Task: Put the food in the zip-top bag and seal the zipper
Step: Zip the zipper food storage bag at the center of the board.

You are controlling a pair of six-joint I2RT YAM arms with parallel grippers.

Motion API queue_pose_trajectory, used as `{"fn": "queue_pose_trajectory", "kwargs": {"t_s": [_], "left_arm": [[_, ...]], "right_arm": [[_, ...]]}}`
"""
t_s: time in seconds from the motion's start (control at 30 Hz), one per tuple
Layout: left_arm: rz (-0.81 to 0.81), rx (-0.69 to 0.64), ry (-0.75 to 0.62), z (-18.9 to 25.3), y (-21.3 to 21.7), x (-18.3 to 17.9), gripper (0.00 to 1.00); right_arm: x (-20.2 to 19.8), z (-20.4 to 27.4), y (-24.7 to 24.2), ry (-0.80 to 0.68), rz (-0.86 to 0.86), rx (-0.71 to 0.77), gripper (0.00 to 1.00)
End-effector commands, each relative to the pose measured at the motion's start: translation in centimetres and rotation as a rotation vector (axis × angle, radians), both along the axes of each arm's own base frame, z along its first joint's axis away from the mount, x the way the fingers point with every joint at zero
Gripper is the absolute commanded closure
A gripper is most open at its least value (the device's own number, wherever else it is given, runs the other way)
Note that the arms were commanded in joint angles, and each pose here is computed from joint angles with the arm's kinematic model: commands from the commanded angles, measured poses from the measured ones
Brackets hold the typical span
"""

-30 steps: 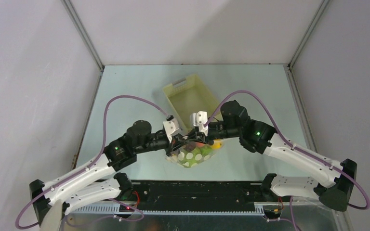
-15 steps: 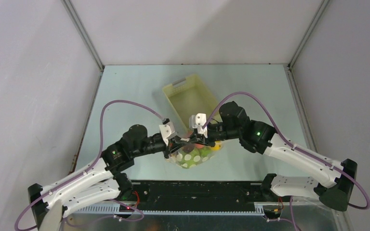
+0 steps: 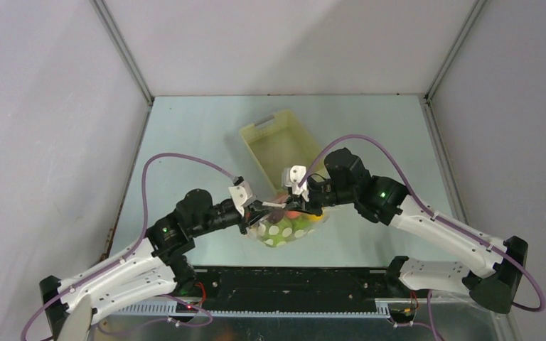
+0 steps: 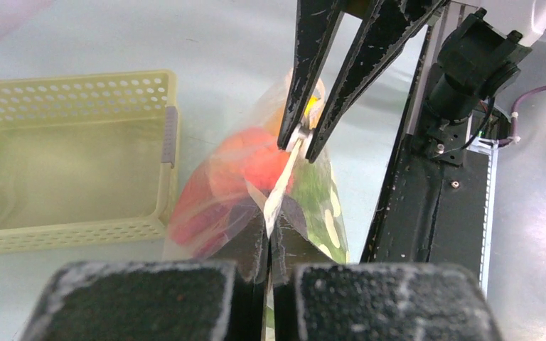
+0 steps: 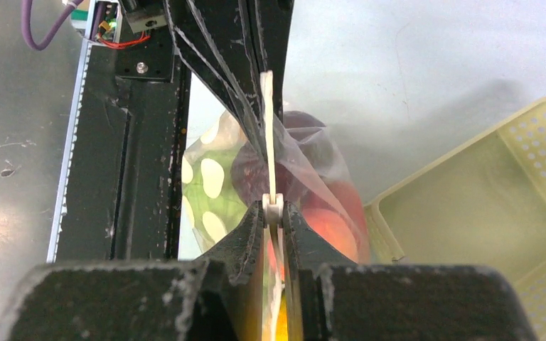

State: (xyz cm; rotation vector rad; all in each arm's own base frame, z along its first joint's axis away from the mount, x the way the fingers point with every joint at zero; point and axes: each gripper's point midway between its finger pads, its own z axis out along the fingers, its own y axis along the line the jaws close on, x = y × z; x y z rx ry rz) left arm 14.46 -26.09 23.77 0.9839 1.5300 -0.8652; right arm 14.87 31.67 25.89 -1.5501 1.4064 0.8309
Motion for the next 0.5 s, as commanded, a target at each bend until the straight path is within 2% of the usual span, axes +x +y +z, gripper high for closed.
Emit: {"fn": "queue_pose_trajectory", "kwargs": {"t_s": [0.0, 0.47], "left_arm": [[0.079, -0.083, -0.063, 2.6, 0.8, 1.1, 1.00], [0.257, -0.124, -0.046, 2.2, 3.2, 2.8, 1.00]], "right_arm": [[0.5, -0.2, -1.8, 0.009, -0.055, -0.058, 1.00], [2.5, -2.2, -5.0, 0.043, -0.194, -0.165, 1.00]]}}
